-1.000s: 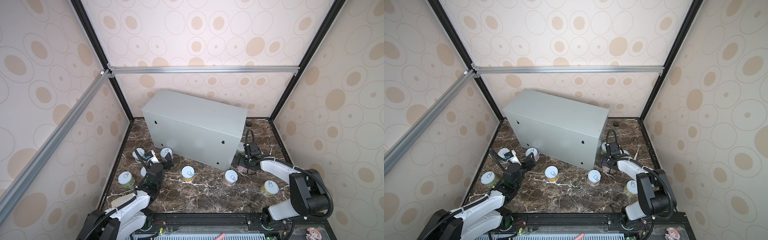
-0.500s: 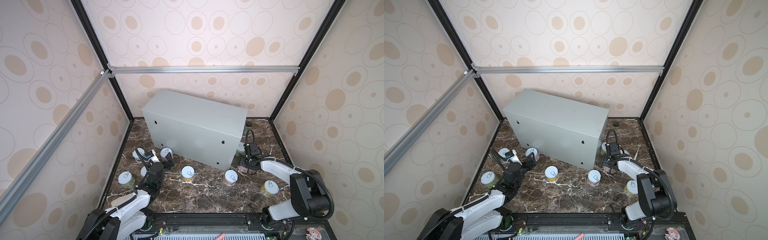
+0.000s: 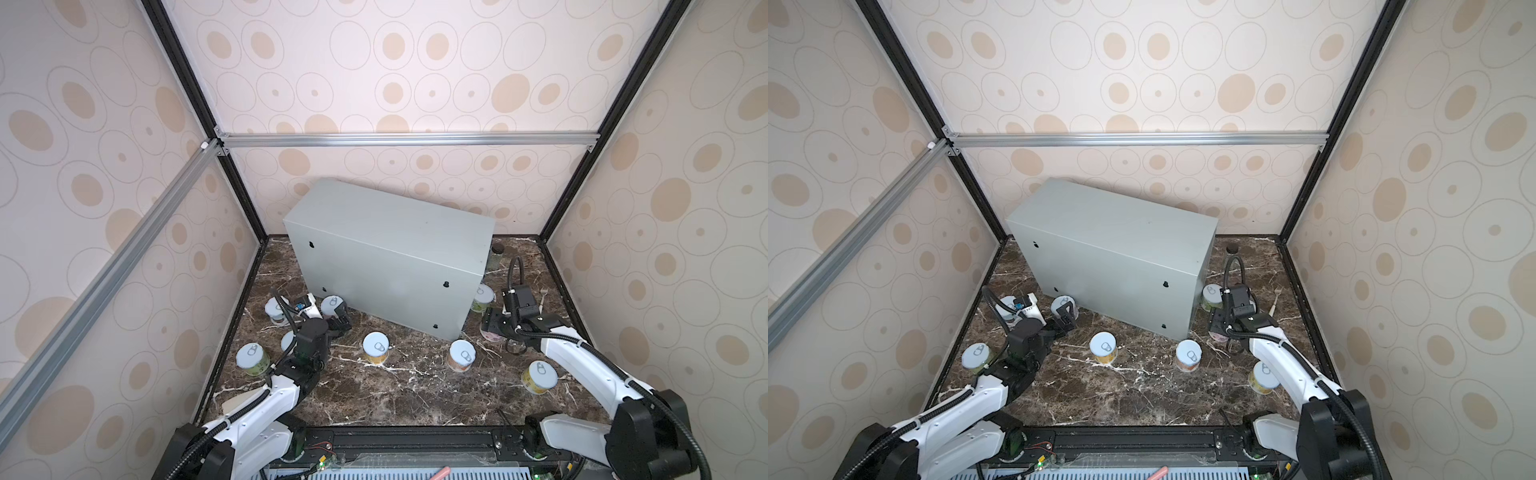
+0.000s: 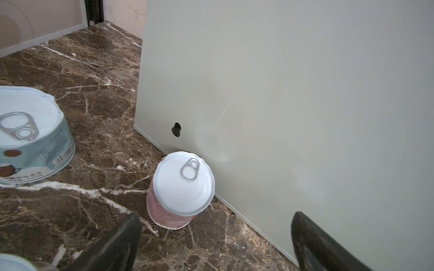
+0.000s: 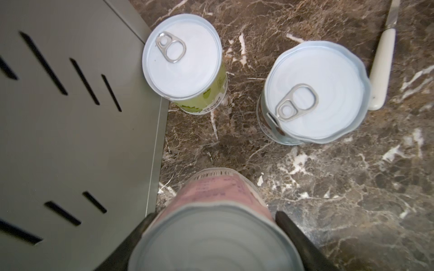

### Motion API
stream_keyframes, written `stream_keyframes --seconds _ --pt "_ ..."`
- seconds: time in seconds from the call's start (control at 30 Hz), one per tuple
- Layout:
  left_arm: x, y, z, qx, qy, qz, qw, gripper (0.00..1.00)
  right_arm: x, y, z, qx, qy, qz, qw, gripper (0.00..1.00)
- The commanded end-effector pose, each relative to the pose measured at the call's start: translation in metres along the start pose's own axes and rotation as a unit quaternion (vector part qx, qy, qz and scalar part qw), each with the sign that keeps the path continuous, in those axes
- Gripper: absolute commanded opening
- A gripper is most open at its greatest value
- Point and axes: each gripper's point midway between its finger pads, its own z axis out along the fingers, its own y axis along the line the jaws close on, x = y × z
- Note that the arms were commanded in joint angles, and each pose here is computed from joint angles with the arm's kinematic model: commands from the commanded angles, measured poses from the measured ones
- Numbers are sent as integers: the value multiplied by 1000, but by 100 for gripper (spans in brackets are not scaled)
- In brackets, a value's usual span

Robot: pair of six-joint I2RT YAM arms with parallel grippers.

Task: Place and organize the canned foods onto the counter
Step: 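Close the right gripper on the pink can and lift it, then carry the pink can up over the cabinet top with the right gripper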

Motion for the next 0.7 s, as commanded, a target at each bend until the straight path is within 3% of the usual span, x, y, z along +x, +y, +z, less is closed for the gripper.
stream_keyframes --seconds 0.0,0.4,0.67 --pt "-11 -17 -6 19 18 -3 1000 99 -12 7 -28 -20 -19 -5 1000 52" --pt "-27 -28 -36 25 59 15 998 99 -25 16 -100 -70 -60 -44 995 45" --pt "-86 -59 -67 29 62 49 996 99 -34 25 -154 -106 -81 -68 989 44"
